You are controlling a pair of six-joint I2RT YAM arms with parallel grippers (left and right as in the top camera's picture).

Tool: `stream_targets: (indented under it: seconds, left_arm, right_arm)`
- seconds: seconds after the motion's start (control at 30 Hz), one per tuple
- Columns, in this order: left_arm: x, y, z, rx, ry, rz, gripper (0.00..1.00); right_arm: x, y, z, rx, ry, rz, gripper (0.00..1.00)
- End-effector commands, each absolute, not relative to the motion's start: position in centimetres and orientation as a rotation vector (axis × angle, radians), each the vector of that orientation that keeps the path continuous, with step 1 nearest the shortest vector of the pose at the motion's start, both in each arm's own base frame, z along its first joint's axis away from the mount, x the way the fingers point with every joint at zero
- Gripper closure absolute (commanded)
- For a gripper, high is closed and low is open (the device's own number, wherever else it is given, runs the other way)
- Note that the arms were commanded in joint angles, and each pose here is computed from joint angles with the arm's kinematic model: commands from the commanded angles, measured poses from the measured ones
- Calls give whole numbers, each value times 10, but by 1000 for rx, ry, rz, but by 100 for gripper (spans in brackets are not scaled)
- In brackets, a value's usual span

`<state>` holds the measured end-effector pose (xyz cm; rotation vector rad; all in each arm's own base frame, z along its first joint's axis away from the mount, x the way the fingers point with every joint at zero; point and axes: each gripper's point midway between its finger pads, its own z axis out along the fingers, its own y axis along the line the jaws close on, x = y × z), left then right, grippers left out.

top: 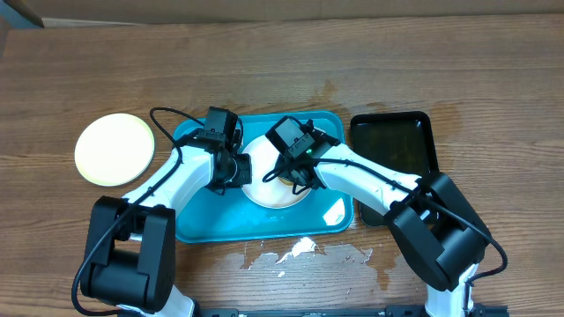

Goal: Clean dirty plates on tray and stack at the side
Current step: 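Scrub the white plate with the sponge while the left gripper holds it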

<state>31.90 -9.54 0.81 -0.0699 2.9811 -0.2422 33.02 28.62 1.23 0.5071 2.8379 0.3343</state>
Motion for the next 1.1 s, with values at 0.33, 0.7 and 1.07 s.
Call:
stream_targets:
  seconds: [0.33,0.7,1.07]
  left_arm:
    - [310,-84,3,4,3014,-148,96]
    - [309,-84,3,4,3017,-147,96]
    - [309,-84,3,4,3017,-147,96]
  right_arm:
    - [367,277,2,434,2755,432,96]
    - [383,270,4,475,2727,485,96]
    - [394,284,5,450,2689,540,96]
